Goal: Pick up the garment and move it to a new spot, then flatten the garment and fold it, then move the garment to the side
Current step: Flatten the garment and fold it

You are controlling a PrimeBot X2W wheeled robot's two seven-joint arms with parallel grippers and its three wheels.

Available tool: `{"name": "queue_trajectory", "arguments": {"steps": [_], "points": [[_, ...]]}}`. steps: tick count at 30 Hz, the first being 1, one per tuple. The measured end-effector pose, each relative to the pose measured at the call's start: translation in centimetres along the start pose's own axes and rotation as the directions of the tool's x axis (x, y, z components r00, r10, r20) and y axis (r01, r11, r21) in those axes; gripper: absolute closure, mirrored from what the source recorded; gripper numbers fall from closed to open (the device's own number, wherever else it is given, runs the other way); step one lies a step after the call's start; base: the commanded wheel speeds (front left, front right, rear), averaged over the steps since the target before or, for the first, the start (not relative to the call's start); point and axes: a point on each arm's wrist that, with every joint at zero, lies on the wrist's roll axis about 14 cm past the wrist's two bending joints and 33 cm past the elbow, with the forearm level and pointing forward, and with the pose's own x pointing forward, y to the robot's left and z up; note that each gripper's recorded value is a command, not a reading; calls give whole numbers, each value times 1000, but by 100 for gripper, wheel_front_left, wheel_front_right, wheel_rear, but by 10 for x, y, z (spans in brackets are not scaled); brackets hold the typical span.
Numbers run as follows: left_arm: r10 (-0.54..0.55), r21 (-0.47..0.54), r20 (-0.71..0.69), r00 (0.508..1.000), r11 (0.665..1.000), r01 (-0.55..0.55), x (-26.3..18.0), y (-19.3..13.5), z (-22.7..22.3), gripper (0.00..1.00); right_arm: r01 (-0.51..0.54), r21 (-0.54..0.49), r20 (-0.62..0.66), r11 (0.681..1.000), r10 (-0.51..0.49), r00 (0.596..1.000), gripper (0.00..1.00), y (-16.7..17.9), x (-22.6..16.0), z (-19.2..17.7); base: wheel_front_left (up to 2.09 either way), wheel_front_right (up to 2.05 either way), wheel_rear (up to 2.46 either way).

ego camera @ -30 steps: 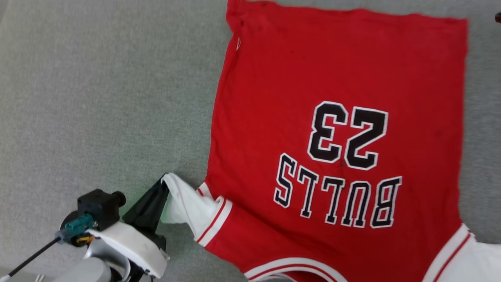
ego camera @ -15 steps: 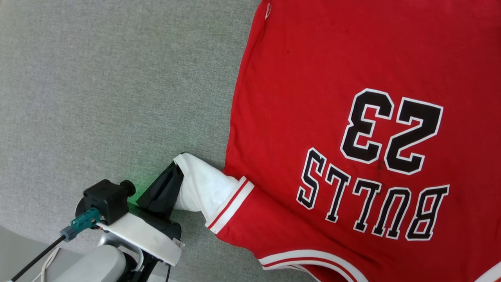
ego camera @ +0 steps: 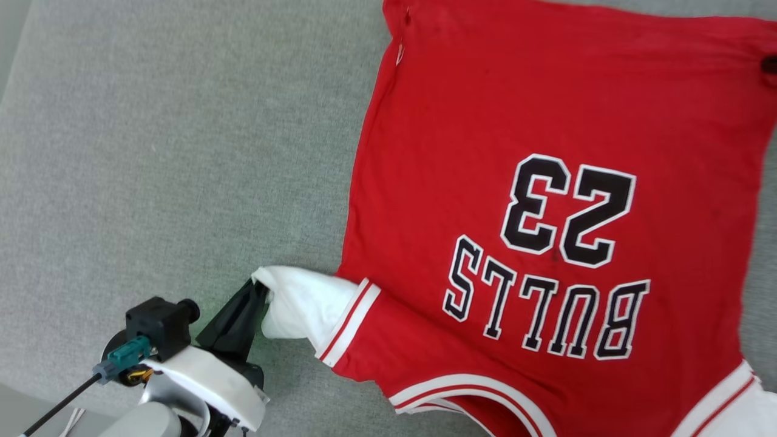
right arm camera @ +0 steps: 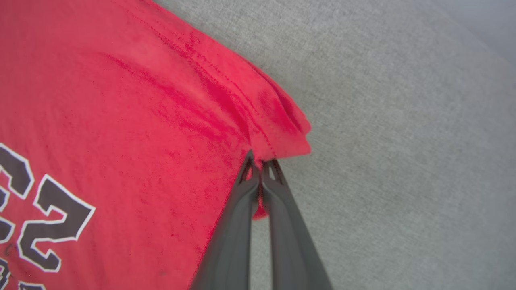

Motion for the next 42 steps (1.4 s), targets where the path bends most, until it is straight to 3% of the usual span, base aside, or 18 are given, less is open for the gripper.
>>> {"name": "queue_trajectory", "arguments": {"steps": [9, 18, 27, 32, 37, 38, 39, 40, 42], "points": [[-24, 8, 46, 999, 1000, 23, -26, -11, 14, 100, 41, -63, 137, 997, -32, 990, 100, -6, -90, -17, 0, 0, 0], [-66, 27, 58, 996, 998, 64, -37, -26, 21, 100, 53, -43, 13, 998, -52, 999, 100, -16, -131, -138, 0, 0, 0], [-102, 37, 67, 992, 994, 100, -43, -38, 27, 100, 23, 186, -62, 982, -12, 998, 100, -5, -132, -258, 0, 0, 0], [-109, 37, 57, 992, 994, 108, -45, -42, 25, 100, -24, 320, -172, 947, 83, 982, 100, 36, -115, -337, 0, 0, 0], [-112, 33, 44, 993, 993, 110, -44, -43, 21, 100, -23, 381, -174, 924, 96, 980, 100, 52, -110, -359, 0, 0, 0], [-113, 33, 43, 993, 993, 112, -44, -44, 21, 100, -17, 383, -162, 924, 85, 983, 67, 52, -110, -357, 0, 0, 0], [-115, 33, 44, 992, 993, 114, -44, -45, 22, 100, -12, 381, -151, 924, 76, 986, 25, 50, -111, -354, 0, 0, 0], [-116, 34, 45, 992, 993, 115, -44, -45, 22, 100, -6, 375, -127, 927, 57, 990, 0, 46, -113, -347, 0, 0, 0], [-119, 36, 48, 992, 992, 117, -44, -46, 23, 100, 10, 355, -49, 935, 8, 999, 0, 33, -120, -322, 0, 0, 0]]}}
